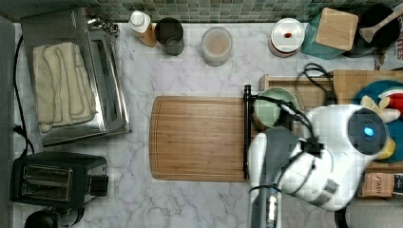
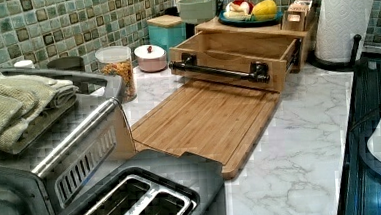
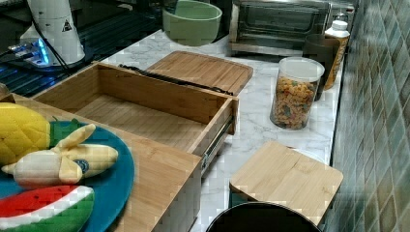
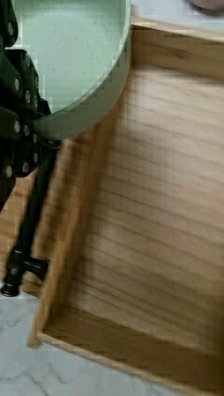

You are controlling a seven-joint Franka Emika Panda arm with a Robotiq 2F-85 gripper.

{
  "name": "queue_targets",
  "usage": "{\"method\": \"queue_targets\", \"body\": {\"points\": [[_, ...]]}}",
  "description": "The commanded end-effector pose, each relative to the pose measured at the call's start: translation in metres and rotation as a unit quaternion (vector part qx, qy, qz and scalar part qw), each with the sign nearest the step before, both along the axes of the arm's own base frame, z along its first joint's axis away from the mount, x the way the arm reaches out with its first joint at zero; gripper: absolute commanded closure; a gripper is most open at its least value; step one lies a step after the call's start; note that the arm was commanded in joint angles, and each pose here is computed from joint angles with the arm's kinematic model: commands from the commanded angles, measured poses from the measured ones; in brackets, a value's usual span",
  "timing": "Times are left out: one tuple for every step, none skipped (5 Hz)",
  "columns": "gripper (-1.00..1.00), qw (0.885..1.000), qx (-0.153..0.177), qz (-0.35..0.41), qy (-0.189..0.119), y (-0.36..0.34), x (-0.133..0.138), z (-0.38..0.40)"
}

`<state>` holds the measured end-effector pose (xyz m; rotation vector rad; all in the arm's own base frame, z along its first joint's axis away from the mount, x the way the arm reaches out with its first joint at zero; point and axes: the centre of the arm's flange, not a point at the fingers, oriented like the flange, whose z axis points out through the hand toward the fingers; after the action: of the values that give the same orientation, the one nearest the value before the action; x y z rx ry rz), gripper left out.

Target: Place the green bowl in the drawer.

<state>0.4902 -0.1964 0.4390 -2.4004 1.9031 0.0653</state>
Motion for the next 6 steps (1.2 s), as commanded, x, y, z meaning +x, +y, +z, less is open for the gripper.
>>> {"method": "queue_targets", "body": {"points": [[1.00, 0.995, -0.053, -0.065, -0.050, -0.043, -0.029, 0.007], [1.00, 0.994, -0.033, -0.095, -0.041, -0.054, -0.035, -0.015], [1.00, 0.993, -0.030, -0.108, -0.042, -0.067, -0.049, -0.042], [1.00, 0.992, -0.018, -0.104, -0.064, -0.087, -0.070, -0.081], [1.00, 0.994, -0.005, -0.097, -0.051, -0.098, -0.079, -0.099], [1.00, 0.994, 0.001, -0.101, -0.049, -0.098, -0.089, -0.113]]}}
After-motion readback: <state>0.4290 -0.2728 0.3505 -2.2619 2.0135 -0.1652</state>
